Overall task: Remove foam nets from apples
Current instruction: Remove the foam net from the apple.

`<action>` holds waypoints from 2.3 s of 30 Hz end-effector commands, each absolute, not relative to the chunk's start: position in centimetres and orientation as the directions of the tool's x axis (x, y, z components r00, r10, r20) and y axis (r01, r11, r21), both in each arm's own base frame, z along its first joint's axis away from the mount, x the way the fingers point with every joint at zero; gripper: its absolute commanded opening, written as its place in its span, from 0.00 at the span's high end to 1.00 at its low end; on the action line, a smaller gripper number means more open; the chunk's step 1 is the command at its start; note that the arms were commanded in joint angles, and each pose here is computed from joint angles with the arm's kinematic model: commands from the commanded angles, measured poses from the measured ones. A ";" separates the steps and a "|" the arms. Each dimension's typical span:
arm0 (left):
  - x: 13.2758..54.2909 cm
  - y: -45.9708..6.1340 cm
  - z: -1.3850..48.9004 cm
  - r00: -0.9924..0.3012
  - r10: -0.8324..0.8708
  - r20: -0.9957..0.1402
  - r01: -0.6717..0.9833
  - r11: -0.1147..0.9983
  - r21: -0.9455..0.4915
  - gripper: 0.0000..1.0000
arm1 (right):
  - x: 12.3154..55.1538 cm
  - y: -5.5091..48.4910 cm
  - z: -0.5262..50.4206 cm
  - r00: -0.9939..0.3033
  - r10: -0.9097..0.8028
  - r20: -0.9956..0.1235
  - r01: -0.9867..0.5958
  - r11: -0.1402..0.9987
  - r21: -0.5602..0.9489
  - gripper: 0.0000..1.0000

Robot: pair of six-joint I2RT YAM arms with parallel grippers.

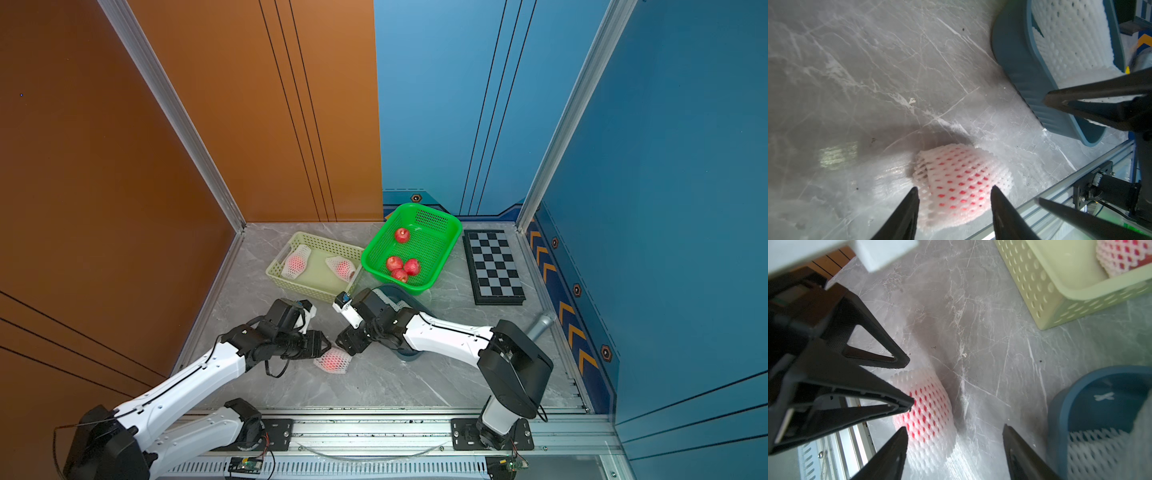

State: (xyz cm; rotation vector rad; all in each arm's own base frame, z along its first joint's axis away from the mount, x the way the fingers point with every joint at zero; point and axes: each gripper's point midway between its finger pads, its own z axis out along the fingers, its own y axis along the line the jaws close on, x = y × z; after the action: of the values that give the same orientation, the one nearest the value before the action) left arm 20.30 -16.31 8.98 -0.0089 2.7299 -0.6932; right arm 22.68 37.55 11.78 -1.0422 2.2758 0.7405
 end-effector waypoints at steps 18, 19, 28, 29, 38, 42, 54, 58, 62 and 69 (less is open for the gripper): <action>20.8 -11.7 7.7 -0.909 -0.189 -0.372 -0.064 0.944 -0.323 1.00 | 19.9 33.7 11.5 -0.509 -0.596 -0.621 -0.833 0.522 0.182 0.27; 20.9 -11.5 7.8 -0.906 -0.197 -0.374 -0.072 0.943 -0.324 1.00 | 19.7 34.0 11.4 -0.506 -0.598 -0.622 -0.836 0.516 0.185 0.28; 20.7 -11.3 6.6 -0.923 -0.188 -0.336 -0.086 0.952 -0.295 1.00 | 20.4 37.1 10.7 -0.517 -0.553 -0.653 -0.836 0.490 0.248 0.63; 20.7 -11.3 6.5 -0.924 -0.186 -0.334 -0.086 0.952 -0.293 1.00 | 20.5 37.5 10.6 -0.518 -0.549 -0.657 -0.837 0.484 0.255 0.66; 20.7 -11.2 6.3 -0.926 -0.176 -0.335 -0.082 0.957 -0.278 1.00 | 20.7 40.3 10.1 -0.516 -0.540 -0.665 -0.850 0.422 0.316 0.81; 20.7 -11.2 6.3 -0.926 -0.172 -0.335 -0.079 0.959 -0.273 1.00 | 20.8 41.1 9.9 -0.513 -0.545 -0.663 -0.854 0.403 0.330 0.81; 20.9 -11.1 6.4 -0.925 -0.170 -0.339 -0.079 0.961 -0.265 1.00 | 20.7 42.5 9.5 -0.512 -0.553 -0.657 -0.858 0.362 0.364 0.77; 20.9 -11.0 6.3 -0.926 -0.169 -0.339 -0.080 0.962 -0.262 1.00 | 19.8 42.6 9.8 -0.495 -0.555 -0.668 -0.869 0.319 0.379 0.64; 21.0 -11.0 6.4 -0.925 -0.171 -0.339 -0.082 0.962 -0.262 1.00 | 19.6 42.4 9.4 -0.499 -0.565 -0.657 -0.866 0.321 0.382 0.61; 21.1 -11.0 6.4 -0.927 -0.170 -0.334 -0.082 0.961 -0.263 1.00 | 19.4 42.6 8.3 -0.513 -0.574 -0.639 -0.858 0.321 0.401 0.56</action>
State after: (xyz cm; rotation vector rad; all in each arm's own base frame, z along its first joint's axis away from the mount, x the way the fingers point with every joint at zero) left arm 20.87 -11.45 6.01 -0.1934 2.7505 -0.3851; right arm 19.92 42.34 9.01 -1.2450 2.2144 1.0026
